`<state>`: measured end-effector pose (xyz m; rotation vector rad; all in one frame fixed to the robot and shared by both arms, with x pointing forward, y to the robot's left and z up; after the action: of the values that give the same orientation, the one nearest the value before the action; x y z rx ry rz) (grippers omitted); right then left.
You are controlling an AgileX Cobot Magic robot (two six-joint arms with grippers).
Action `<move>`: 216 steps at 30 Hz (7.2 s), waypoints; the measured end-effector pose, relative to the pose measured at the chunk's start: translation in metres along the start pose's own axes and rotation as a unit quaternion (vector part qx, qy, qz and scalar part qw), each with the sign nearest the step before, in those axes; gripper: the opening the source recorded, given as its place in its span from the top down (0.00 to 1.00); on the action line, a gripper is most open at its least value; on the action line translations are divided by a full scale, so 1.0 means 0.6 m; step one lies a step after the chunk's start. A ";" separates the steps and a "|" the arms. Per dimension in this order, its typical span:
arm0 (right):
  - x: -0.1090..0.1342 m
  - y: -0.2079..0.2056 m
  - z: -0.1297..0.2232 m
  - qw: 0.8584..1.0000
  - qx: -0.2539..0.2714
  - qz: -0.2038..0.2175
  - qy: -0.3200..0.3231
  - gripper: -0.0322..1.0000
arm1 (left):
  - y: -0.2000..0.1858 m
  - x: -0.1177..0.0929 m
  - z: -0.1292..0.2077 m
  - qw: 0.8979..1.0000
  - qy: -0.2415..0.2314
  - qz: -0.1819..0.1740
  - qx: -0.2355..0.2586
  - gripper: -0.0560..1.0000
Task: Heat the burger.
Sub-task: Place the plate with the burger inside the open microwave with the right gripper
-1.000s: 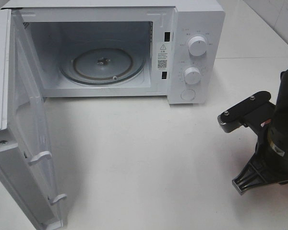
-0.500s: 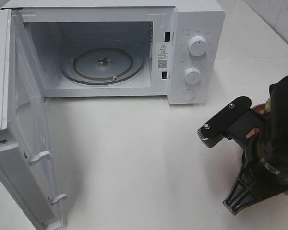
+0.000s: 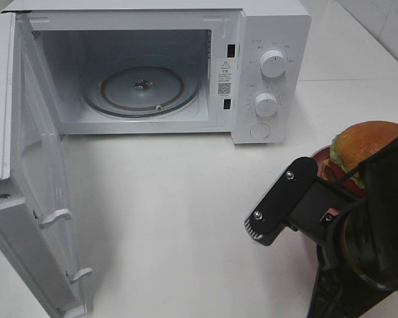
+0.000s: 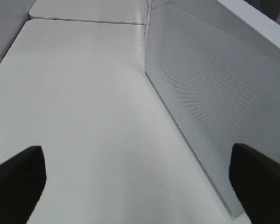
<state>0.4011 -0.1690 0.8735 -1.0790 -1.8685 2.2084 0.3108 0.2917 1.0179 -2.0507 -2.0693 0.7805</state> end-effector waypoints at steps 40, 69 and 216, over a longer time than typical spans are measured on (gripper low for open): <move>0.070 -0.035 -0.053 0.948 -0.111 0.012 -0.297 0.92 | 0.000 0.000 0.000 1.000 0.000 0.000 0.000 0.01; 0.026 -0.016 -0.113 0.876 -0.197 0.031 -0.439 0.92 | 0.000 0.000 0.000 1.000 0.000 0.000 0.000 0.01; -0.129 0.084 -0.483 0.867 -0.209 0.041 -0.450 0.92 | 0.000 0.000 0.000 1.000 0.000 0.000 0.000 0.01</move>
<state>0.6332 0.0271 0.8582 -0.0477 -2.7693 2.6878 0.3108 0.2917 1.0179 -2.0507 -2.0693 0.7805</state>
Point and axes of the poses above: a point on each arm's last joint axis where the gripper is mounted, y pointing out along that axis toward the gripper, x along the wrist's bending axis when the last joint is at zero, z = x × y, the point moved 9 cm from there along y, pointing out along that axis toward the gripper, and after that the axes turned 14 degrees about -y, right-handed, at the moved point
